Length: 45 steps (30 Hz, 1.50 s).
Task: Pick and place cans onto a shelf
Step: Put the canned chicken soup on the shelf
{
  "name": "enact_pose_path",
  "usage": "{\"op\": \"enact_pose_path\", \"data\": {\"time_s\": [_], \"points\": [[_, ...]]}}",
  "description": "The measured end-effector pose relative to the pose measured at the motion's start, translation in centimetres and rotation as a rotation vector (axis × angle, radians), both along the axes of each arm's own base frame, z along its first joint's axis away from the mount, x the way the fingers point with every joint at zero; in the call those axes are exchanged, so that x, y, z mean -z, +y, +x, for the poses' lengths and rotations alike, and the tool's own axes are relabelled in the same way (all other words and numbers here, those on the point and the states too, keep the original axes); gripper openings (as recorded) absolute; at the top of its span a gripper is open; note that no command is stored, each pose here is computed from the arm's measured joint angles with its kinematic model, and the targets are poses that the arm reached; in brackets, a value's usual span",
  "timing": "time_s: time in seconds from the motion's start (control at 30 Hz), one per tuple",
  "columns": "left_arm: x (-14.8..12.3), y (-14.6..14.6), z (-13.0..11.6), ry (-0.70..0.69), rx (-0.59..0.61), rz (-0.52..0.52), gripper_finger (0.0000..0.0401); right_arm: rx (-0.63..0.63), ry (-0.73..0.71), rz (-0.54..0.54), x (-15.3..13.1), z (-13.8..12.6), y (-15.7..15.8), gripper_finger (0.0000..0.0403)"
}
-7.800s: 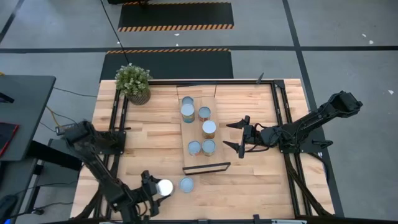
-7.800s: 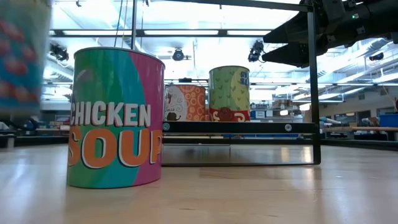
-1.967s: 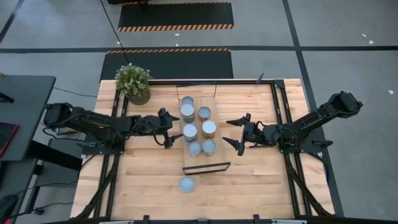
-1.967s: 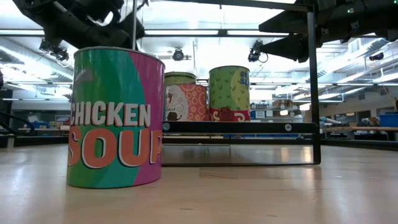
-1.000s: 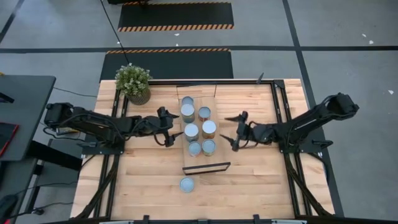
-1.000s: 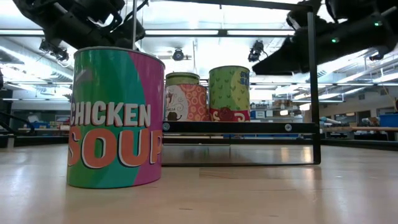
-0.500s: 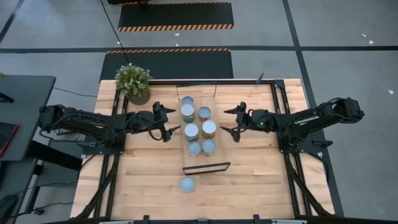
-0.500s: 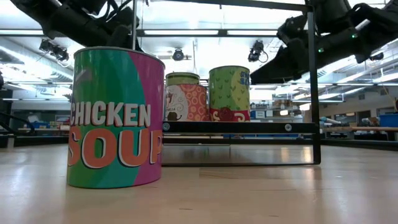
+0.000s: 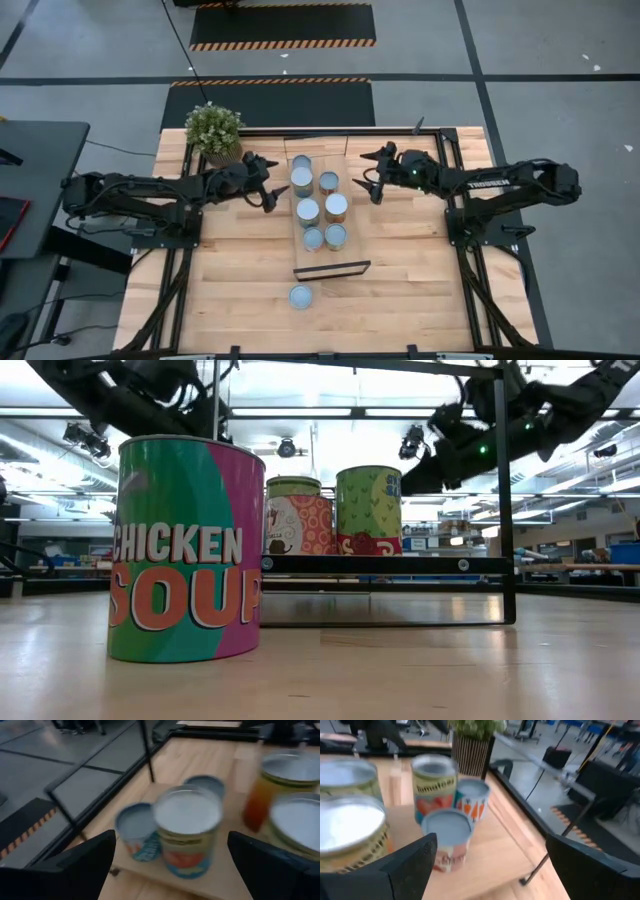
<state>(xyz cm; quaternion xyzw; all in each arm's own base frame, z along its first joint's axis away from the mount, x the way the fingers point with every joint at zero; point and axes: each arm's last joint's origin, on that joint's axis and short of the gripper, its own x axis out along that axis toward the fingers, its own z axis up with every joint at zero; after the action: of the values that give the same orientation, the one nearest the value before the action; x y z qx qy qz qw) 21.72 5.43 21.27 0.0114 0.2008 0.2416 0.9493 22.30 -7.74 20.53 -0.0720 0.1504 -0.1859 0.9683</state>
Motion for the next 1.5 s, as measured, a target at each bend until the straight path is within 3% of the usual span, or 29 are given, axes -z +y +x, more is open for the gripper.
{"op": "enact_pose_path", "data": {"time_s": [0.2, 0.63, 0.97, 1.5], "points": [[0.8, 1.5, 0.1, 0.036, -0.060, 0.002, 0.0389, 0.003, 0.056, 0.036, 1.7, 0.5, -1.1, 0.0382], [0.0, 3.0, -0.9, 0.052, -0.098, 0.086, 0.0389, 0.046, -0.036, -0.006, 0.6, -0.3, -3.8, 0.0382], [0.0, 4.3, -1.4, 0.050, -0.162, 0.086, 0.0389, 0.036, 0.025, -0.040, -0.9, 1.2, -5.4, 0.0382], [0.6, 5.5, -2.0, 0.047, -0.250, 0.005, 0.0389, 0.072, 0.105, -0.038, 0.6, 3.1, -7.9, 0.0382]]}}
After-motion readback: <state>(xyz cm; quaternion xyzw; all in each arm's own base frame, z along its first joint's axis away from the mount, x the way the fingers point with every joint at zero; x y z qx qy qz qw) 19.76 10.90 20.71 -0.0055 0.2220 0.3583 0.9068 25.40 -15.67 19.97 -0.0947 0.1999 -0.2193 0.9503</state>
